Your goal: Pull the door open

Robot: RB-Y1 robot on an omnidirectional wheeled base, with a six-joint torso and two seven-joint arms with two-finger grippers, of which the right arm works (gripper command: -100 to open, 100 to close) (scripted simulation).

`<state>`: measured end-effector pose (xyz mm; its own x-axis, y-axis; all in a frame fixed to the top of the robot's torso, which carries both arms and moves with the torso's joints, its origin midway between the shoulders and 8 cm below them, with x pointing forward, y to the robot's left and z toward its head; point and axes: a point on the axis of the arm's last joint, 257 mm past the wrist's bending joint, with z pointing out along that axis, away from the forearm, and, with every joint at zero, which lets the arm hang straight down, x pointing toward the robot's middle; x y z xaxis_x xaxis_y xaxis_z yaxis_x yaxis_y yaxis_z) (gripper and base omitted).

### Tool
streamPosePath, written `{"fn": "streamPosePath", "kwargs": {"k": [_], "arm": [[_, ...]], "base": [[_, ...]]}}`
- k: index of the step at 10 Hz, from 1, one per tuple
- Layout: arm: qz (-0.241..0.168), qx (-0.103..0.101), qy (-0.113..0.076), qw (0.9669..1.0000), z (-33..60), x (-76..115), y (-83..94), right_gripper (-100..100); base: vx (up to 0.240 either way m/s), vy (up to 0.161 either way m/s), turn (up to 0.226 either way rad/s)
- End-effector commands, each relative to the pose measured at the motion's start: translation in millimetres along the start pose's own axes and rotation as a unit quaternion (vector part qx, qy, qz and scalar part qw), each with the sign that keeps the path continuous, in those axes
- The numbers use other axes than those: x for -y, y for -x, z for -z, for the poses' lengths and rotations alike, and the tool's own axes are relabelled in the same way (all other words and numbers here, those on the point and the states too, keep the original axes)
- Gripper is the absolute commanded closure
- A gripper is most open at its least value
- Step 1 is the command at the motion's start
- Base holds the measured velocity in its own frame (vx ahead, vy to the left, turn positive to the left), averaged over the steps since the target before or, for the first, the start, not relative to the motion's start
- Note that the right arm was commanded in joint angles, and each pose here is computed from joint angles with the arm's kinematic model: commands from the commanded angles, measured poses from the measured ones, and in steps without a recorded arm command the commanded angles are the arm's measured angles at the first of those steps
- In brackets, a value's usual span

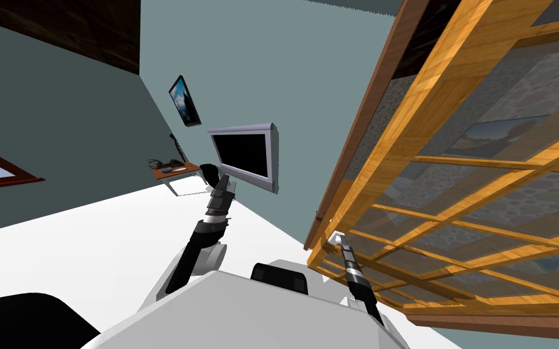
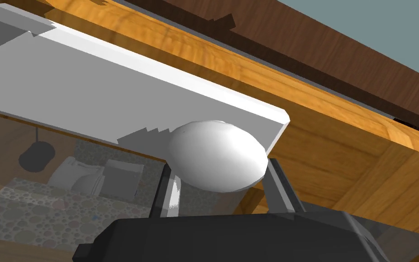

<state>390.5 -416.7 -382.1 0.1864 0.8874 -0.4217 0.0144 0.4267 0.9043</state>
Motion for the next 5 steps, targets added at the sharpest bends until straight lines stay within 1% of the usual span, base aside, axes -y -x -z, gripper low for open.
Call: {"fn": "streamPosePath", "kwargs": {"k": [1,2,3,4,5], "arm": [[-0.032,0.001,0.006,0.9995,-2.8,-5.4,-2.8,100],[-0.049,0.003,0.006,0.9988,-2.9,-5.6,-2.0,100],[-0.058,0.003,0.006,0.9983,-2.9,-5.6,-2.0,100],[-0.079,0.006,0.006,0.9968,-3.0,-5.7,-1.2,100],[-0.083,0.006,0.006,0.9965,-3.0,-5.7,-1.2,100]], "base": [[-0.029,-0.015,0.045],[-0.041,-0.018,0.091],[-0.032,-0.017,0.033],[-0.036,-0.022,0.041],[-0.029,-0.015,0.03]]}}
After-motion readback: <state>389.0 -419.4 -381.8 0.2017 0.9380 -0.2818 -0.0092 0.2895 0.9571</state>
